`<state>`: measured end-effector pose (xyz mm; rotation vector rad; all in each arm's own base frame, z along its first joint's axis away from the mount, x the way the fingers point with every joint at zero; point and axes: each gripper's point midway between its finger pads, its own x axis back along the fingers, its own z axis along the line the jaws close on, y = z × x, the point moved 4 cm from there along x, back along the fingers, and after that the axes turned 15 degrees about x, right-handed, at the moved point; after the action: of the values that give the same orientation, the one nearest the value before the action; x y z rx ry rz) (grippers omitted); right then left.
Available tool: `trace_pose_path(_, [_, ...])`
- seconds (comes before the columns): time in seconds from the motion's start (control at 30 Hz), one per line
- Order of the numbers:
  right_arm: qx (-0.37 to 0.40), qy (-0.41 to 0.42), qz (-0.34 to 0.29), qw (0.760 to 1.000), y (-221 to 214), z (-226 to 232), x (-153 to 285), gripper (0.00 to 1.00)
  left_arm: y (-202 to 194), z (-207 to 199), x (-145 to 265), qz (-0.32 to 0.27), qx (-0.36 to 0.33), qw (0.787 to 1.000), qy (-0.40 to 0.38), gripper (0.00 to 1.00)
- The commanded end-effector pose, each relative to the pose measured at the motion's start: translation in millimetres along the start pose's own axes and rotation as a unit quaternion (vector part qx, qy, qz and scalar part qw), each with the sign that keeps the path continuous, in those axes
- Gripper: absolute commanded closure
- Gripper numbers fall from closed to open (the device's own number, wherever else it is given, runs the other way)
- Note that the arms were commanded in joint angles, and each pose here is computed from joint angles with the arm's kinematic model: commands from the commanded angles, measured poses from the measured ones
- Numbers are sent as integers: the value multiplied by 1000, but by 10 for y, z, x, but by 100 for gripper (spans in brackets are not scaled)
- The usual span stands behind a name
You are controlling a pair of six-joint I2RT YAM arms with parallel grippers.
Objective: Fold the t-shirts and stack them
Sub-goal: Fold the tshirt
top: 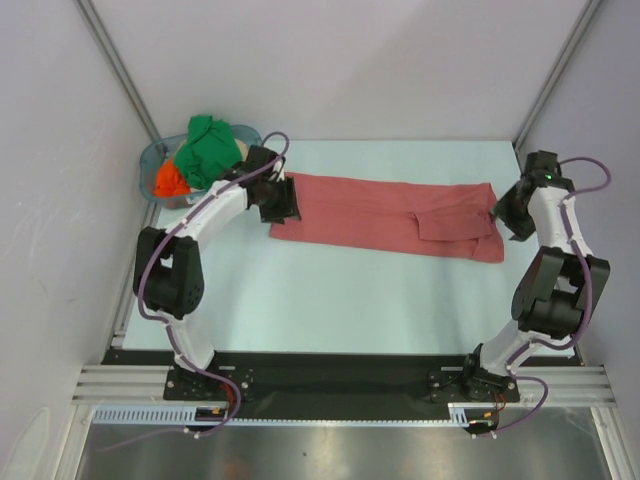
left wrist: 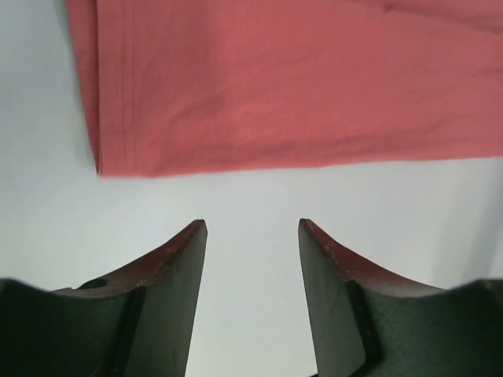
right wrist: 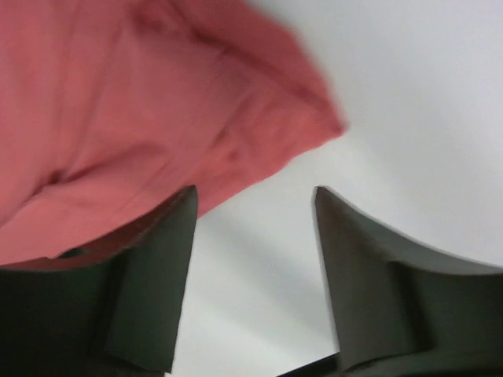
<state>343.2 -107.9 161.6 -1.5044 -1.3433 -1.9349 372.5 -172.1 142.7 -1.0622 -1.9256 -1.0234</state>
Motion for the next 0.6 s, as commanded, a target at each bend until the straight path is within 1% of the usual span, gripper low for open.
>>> trace_pose_path(0.0, [-51,39,32,997,-251,546,41,30,298,-280,101,-42,-41,997,-48,43])
trace_pose_path(0.07, [-76,52,25,995,-201,804,16,30,403,-303,-121,-29,-52,997,-38,43])
trace_pose_path(0.1, [-75,40,31,996,-227,891,-110,29,425,-303,-201,-24,-55,998,-36,42])
trace_pose_path(0.13, [-68,40,35,996,-274,1033,-150,29,430,-260,-387,-5,-54,998,-22,42])
trace_pose_path(0.17, [-82,38,28,996,-198,1125,-156,28,444,-234,-458,1,-60,998,-13,42])
trace_pose_path(0.23, [-81,3,49,996,-267,1207,-378,26,450,-180,-602,13,-61,998,3,42])
trace_pose_path(0.27, [-82,0,50,995,-241,1266,-413,25,408,-117,-723,25,-61,998,11,42])
trace_pose_path(0.33, [-76,-13,60,995,-281,1319,-553,24,354,-46,-807,34,-62,997,22,42])
trace_pose_path(0.43, [-61,-31,54,996,-293,1308,-671,23,282,109,-904,44,-67,996,48,42])
trace_pose_path(0.57, [-34,-38,56,997,-309,1307,-886,23,60,310,-963,77,-43,993,78,42])
